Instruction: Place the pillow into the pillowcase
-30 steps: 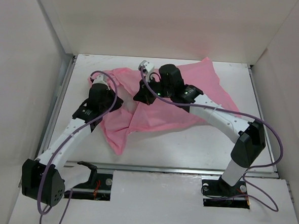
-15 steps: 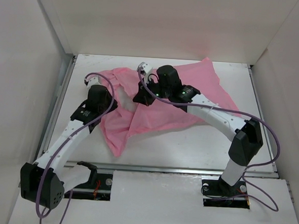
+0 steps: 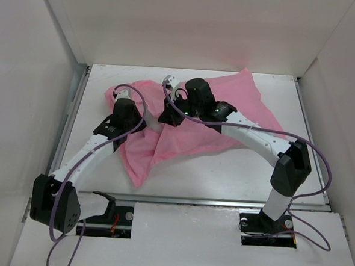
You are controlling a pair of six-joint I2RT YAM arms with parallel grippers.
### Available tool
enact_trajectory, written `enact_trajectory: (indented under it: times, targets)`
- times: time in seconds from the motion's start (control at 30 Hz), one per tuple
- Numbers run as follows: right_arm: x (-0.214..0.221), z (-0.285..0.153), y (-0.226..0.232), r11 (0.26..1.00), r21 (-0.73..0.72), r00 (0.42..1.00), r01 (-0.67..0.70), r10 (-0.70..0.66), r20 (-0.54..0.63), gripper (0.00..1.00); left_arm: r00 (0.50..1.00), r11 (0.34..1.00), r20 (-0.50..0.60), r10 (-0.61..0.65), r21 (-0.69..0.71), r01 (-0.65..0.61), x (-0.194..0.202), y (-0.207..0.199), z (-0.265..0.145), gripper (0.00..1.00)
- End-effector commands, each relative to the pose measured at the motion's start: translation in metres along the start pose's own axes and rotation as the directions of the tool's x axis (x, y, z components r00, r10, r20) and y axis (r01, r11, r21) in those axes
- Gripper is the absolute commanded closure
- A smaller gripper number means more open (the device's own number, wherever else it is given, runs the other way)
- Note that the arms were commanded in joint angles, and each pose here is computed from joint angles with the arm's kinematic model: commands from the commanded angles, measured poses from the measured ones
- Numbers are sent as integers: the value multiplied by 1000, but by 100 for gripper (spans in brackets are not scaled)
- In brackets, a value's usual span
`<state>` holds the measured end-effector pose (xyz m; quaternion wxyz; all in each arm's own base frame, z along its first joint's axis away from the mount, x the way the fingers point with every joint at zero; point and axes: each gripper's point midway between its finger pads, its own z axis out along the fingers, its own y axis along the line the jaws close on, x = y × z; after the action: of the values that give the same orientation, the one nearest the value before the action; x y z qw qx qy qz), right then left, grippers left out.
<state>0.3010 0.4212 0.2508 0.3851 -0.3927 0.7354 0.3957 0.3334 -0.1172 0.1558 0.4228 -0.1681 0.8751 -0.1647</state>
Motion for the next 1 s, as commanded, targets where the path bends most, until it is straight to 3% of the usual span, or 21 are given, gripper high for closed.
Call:
enact_trajectory:
  times: [0.0, 0.13, 0.27, 0.4, 0.53, 0.63, 0.83, 0.93, 0.97]
  targets:
    - [-19, -2, 12, 999, -30, 999, 31, -29, 40, 100, 998, 998, 55, 34, 50, -37, -22, -21, -2, 100]
    - [-19, -2, 10, 999, -21, 999, 30, -29, 41, 100, 996, 997, 62, 63, 43, -65, -32, -30, -9, 100]
    - [-19, -2, 10, 999, -21, 999, 30, -29, 41, 100, 986, 994, 155, 60, 77, -73, -58, -45, -44, 100]
    - [-23, -5, 11, 999, -13, 998, 35, -34, 52, 100, 983, 991, 173, 66, 108, -85, -64, -50, -71, 100]
    - [-26, -8, 11, 999, -4, 997, 38, -38, 61, 100, 982, 968, 170, 86, 220, -123, -61, -71, -80, 100]
    - [-32, -11, 15, 999, -14, 996, 47, -46, 78, 100, 981, 943, 155, 116, 292, -158, -54, -87, -60, 100]
    - [-58, -23, 22, 999, -6, 989, 47, -46, 141, 100, 980, 909, -24, 197, 379, -173, -5, -107, -9, 100]
    - [-70, -30, 31, 997, -32, 984, 66, -59, 168, 100, 975, 884, -44, 220, 431, -180, 5, -126, 4, 73]
    - [-68, -30, 30, 998, -31, 986, 61, -55, 159, 100, 971, 885, -64, 229, 428, -180, 12, -127, 11, 34]
